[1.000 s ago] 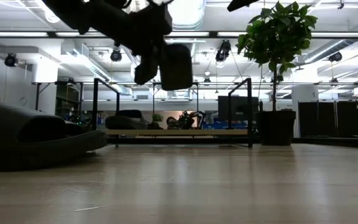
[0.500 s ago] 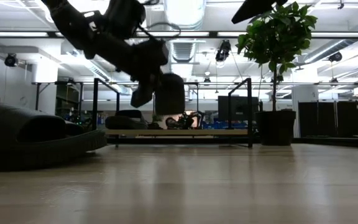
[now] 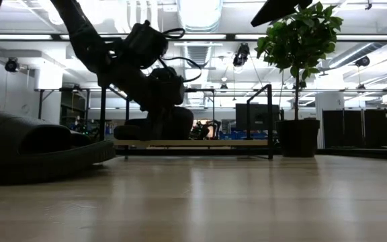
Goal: Pick and place slides into the shelf
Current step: Put the black slide on the shelf
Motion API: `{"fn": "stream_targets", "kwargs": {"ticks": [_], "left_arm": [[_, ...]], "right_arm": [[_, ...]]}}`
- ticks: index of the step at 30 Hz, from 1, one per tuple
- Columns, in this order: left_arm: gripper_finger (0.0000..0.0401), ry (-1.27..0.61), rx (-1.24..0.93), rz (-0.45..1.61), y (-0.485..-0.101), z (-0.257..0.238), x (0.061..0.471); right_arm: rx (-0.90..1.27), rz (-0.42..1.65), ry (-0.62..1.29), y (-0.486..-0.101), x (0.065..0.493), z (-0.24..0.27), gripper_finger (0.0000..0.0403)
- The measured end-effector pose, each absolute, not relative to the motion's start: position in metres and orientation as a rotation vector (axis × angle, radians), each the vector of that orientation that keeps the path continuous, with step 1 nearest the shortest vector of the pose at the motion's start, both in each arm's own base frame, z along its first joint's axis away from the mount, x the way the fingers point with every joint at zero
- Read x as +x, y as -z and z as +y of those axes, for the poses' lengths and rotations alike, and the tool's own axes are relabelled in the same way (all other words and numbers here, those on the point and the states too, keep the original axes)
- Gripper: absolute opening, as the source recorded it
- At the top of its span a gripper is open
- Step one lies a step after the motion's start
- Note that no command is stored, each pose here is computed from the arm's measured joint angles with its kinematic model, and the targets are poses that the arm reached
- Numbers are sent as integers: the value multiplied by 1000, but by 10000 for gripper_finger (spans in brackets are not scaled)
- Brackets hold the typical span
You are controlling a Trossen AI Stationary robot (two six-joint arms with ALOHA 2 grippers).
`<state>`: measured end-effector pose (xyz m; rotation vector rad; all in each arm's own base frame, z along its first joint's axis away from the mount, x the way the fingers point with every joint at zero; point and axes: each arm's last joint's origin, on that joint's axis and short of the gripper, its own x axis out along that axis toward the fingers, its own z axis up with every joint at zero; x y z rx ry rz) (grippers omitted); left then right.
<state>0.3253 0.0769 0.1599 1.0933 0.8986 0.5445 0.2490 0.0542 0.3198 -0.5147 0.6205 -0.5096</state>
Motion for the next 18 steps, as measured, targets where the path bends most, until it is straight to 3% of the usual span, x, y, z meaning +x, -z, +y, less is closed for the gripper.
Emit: {"fn": "stream_targets", "kwargs": {"ticks": [6,13,18], "left_arm": [[39,-566,1072,870,-168,77,323],[129,-577,1019,865,-170,76,321],[153,-574,983,881,-167,76,319]], "right_arm": [[-511,618,510,-320,248,54,187],[-509,618,511,-320,248,54,187],[-509,618,511,-320,248,54,187]]}}
